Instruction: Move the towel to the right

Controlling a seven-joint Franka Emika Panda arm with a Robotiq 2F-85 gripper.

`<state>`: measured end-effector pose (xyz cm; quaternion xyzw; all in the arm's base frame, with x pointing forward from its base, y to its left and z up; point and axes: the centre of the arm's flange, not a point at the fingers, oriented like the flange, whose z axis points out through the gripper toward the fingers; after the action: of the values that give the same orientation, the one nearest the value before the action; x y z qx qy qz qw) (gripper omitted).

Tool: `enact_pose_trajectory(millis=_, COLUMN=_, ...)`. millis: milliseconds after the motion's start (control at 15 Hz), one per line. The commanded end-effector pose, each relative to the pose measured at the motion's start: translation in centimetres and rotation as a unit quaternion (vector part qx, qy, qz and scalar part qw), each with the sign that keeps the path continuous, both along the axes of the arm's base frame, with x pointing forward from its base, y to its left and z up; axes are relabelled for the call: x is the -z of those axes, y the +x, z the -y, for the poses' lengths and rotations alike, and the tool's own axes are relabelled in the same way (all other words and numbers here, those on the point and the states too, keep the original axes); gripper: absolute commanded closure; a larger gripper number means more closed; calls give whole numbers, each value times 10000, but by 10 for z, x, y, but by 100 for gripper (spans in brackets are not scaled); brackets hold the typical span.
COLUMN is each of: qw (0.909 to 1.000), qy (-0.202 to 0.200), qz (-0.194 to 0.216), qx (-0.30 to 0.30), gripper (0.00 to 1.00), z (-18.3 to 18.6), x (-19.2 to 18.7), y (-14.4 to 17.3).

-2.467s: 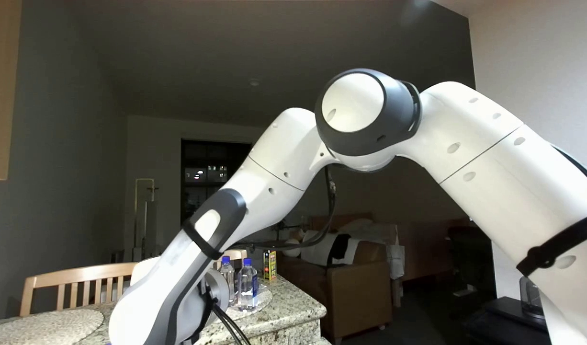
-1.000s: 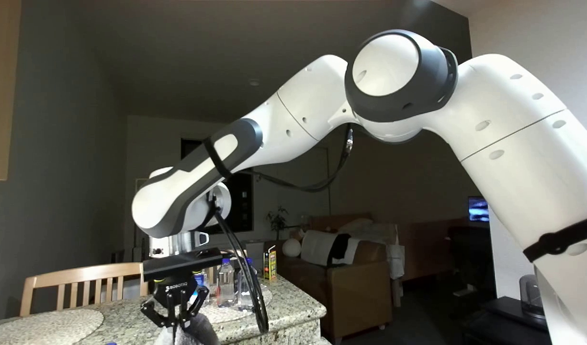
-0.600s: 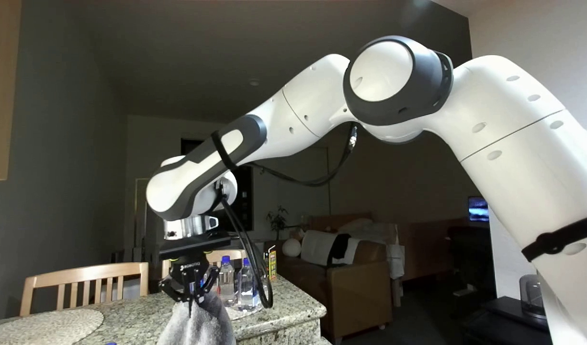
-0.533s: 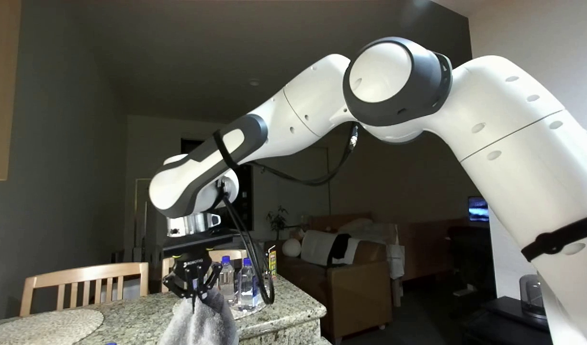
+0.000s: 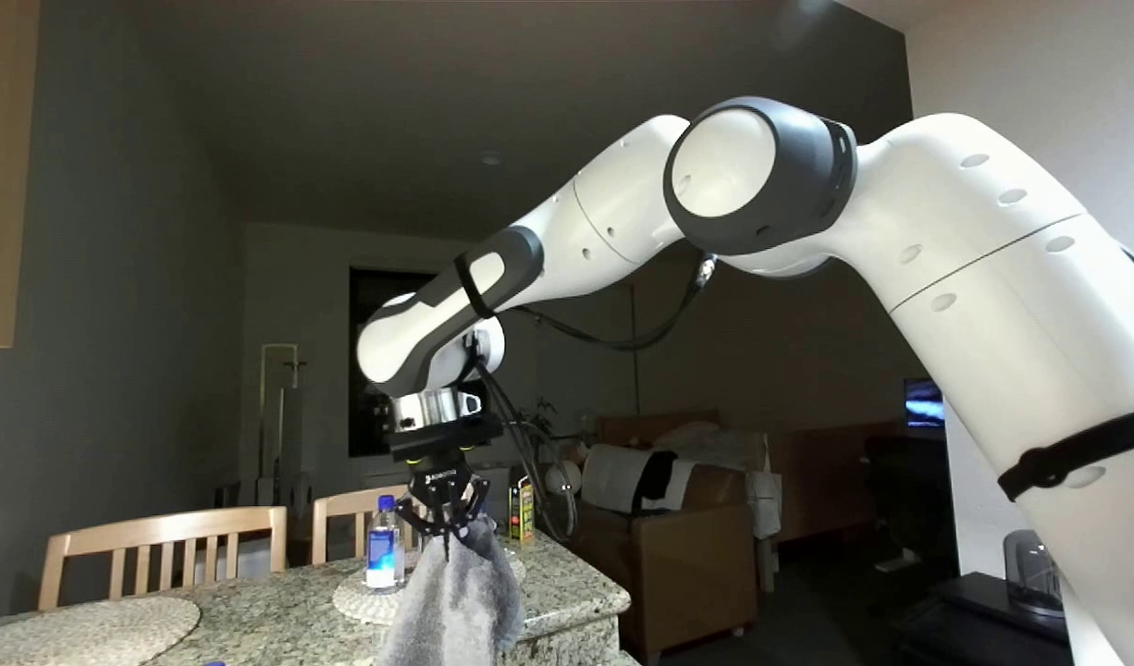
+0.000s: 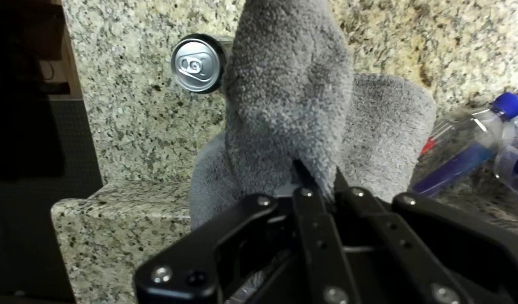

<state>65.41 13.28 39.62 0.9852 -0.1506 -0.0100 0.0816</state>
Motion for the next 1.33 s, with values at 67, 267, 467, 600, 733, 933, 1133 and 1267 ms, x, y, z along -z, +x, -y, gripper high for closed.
enact_pose_trajectory(millis=67, qw=9996, qy=-158, qz=-147, qx=197, gripper=91, z=47, x=-15, y=-7)
enact_pose_trajectory(millis=267, qw=9985, qy=-203, qz=-204, qx=463, gripper=91, z=72, x=-16, y=-13)
enact_pose_trajectory(millis=467, qw=9971, qy=-187, qz=-343, qx=659, gripper=91, z=87, x=-10, y=-27)
enact_pose_trajectory(millis=600, qw=9962, qy=-147, qz=-448, qx=730, gripper=91, z=91, x=-3, y=-41)
enact_pose_trajectory(millis=733, qw=9956, qy=-107, qz=-533, qx=769, gripper=91, z=87, x=6, y=-59)
enact_pose_trajectory(millis=933, qw=9937, qy=-65, qz=-331, qx=1066, gripper=91, z=87, x=20, y=-83)
enact_pose_trajectory(millis=1133, qw=9858, qy=125, qz=93, qx=1670, gripper=91, z=104, x=34, y=-94)
enact_pose_trajectory(millis=1267, qw=9780, qy=260, qz=383, qx=2036, gripper=91, z=115, x=45, y=-98)
